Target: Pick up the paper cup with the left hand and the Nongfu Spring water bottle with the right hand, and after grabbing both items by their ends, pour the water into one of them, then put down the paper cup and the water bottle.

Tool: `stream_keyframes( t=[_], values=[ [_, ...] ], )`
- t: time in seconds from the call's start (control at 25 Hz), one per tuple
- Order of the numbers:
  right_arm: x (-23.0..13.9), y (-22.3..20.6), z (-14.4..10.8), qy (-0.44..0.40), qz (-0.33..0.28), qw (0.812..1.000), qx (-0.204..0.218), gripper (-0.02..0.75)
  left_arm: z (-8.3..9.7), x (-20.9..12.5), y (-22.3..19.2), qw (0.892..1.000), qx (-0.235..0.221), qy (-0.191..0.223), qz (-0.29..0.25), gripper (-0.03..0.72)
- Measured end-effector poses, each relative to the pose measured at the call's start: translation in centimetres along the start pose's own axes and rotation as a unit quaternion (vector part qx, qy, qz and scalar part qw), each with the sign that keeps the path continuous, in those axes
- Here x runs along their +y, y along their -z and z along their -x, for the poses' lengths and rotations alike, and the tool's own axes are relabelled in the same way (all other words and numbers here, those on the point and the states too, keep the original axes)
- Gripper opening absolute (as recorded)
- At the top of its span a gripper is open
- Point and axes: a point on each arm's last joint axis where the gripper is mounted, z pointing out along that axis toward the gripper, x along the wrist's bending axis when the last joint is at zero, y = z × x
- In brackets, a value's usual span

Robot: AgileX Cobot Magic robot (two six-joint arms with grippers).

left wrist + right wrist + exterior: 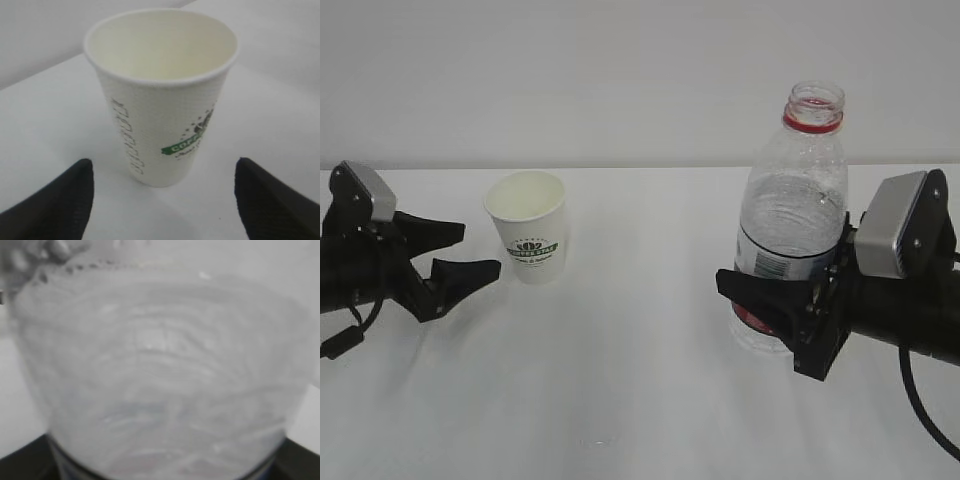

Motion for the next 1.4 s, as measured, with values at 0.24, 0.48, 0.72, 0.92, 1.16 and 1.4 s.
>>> stream_keyframes(
  t=[0.24, 0.48, 0.72, 0.92, 1.16, 1.4],
  values=[
    [0.0, 0.0, 0.0, 0.000, -0.001, 1.000, 0.000, 0.513, 1.1, -1.7, -1.5, 0.999, -0.014, 0.026, -0.019, 0.659],
    [-0.2, 0.0, 0.0, 0.000, -0.010, 1.000, -0.003, 0.513, 1.1, -2.2, -2.1, 0.999, 0.002, 0.043, -0.013, 0.657],
    [-0.3, 0.0, 0.1, -0.001, -0.014, 1.000, -0.003, 0.513, 0.6, -0.9, -3.3, 1.000, 0.005, 0.023, 0.004, 0.654],
    [-0.3, 0.0, 0.1, -0.002, -0.014, 1.000, -0.004, 0.513, 0.9, -1.7, -4.6, 1.000, -0.002, 0.028, -0.002, 0.647],
    [-0.3, 0.0, 0.1, -0.002, -0.014, 1.000, -0.004, 0.513, 0.3, -1.7, -5.9, 0.999, 0.007, 0.031, 0.007, 0.644],
    [-0.3, 0.0, 0.1, -0.004, -0.014, 1.000, -0.007, 0.513, -0.2, -2.3, -6.7, 0.999, 0.007, 0.034, 0.010, 0.641]
  ],
)
